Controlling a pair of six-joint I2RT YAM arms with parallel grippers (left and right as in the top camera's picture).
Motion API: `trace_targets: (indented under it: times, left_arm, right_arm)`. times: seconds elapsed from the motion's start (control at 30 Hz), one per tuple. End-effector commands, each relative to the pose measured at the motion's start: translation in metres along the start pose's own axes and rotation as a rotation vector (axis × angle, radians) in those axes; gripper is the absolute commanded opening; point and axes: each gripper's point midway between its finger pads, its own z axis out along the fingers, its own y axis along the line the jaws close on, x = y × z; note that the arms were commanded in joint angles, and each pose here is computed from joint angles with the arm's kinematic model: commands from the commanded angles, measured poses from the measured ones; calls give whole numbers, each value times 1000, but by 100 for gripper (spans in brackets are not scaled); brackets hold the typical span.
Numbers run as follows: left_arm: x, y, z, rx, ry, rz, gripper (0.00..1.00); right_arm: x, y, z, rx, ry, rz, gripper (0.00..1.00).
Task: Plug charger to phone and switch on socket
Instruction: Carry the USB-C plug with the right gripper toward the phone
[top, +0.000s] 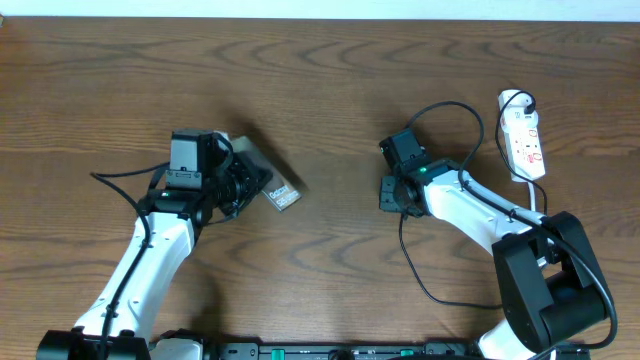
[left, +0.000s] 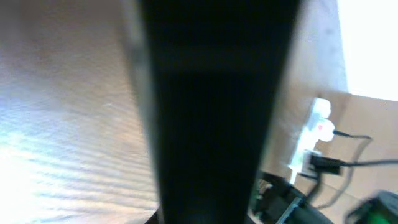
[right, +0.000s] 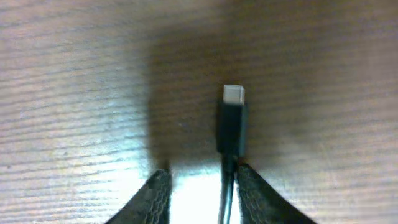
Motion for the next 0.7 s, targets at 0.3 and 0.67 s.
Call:
trace_targets:
  times: [0.3,0.67]
  left_arm:
    - [17,-39,-9,177,129,-57,7]
    - [27,-91,-18,455,284,50,7]
  right_arm:
    - [13,-2,6,11,21,4,1]
    - [13,35,-102,-336,15,-216,1]
